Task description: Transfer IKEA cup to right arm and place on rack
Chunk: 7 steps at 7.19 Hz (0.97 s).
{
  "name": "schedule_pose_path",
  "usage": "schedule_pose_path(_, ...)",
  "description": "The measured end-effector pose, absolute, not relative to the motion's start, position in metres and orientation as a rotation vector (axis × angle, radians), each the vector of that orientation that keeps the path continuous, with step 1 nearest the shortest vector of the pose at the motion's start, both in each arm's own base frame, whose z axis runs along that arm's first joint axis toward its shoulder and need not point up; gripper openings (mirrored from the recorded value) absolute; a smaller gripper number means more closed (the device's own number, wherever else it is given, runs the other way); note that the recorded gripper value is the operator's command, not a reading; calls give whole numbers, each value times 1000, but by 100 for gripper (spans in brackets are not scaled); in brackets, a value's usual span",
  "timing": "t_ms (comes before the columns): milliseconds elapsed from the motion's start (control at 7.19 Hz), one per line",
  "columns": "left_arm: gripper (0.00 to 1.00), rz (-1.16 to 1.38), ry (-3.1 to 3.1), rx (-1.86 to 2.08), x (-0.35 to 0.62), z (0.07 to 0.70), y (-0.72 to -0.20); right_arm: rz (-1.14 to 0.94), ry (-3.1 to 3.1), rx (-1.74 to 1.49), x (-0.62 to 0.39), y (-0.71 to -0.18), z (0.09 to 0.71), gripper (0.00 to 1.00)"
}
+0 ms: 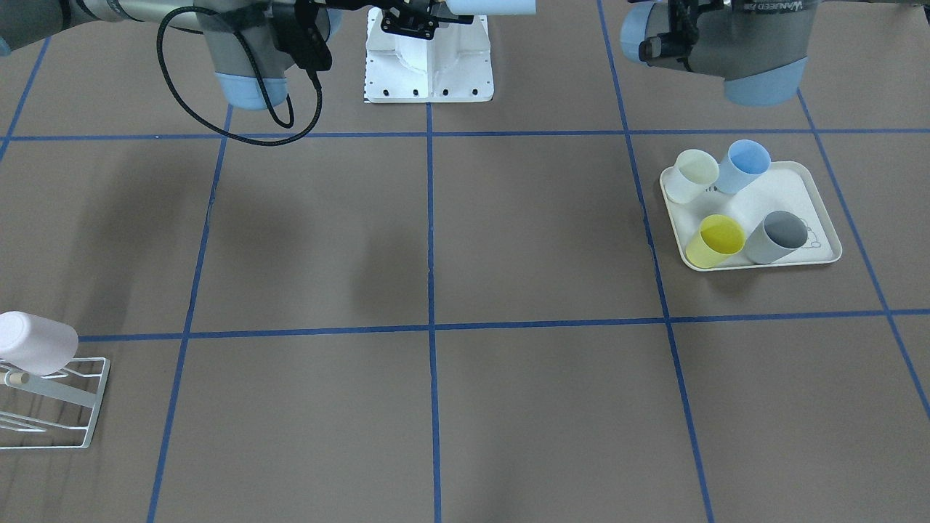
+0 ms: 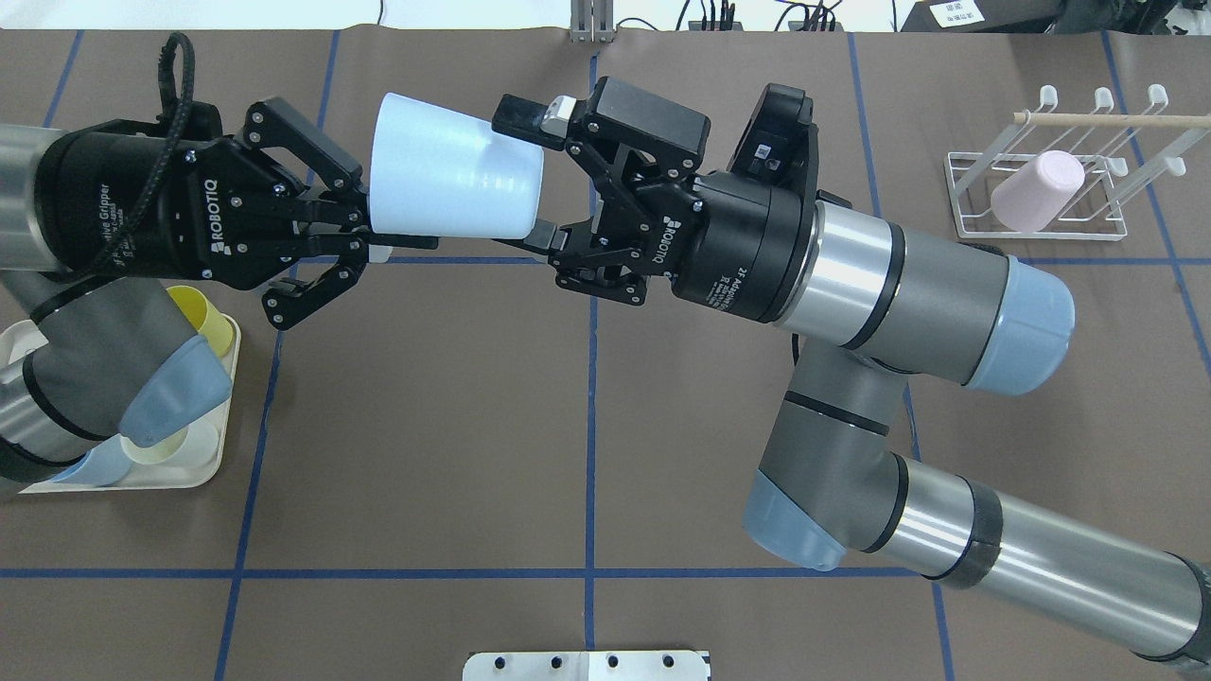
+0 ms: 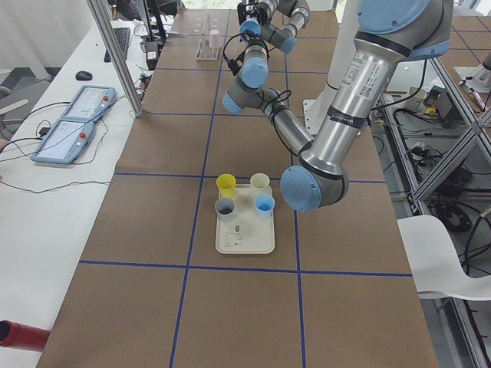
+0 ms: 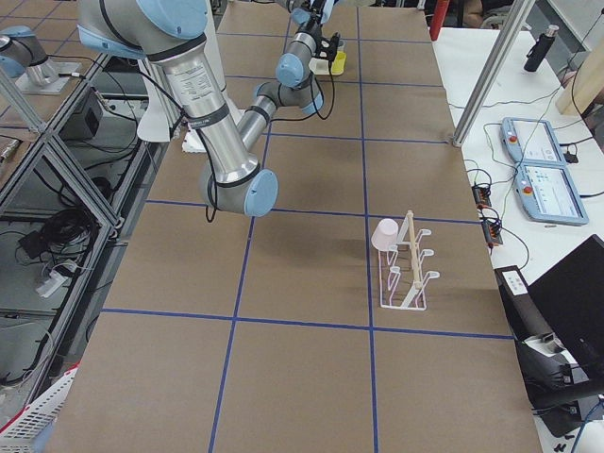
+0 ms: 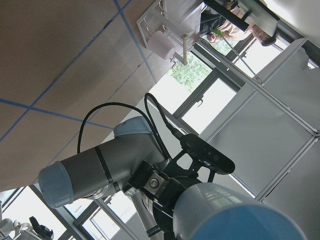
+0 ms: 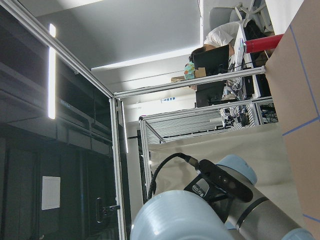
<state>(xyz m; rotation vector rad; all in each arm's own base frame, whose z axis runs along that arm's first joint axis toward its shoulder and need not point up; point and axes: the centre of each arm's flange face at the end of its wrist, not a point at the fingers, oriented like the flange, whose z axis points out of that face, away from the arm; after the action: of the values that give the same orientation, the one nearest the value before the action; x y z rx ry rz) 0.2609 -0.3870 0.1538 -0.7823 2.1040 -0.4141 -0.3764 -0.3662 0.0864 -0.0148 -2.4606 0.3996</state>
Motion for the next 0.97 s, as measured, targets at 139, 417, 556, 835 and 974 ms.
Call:
schedule_pose_path(139,0,-409,2108,-782,261,154,-386,400,-2459,-15,-377,-366,87,26)
schedule_pose_path(417,100,-404,2112,-780,260,154,-386,396,-2461,-11,-376,-366,88,10)
schedule_pose_path(556,100,-400,2115,-776,259,153,-385,393,-2465,-9,-376,-366,89,10)
schedule_pose_path(835,100,-402,2123,-754,253,155,-386,386,-2477,0,-372,-366,90,10)
schedule_pose_path(974,100,-412,2124,-720,250,161,-390,387,-2480,6,-369,-367,93,9)
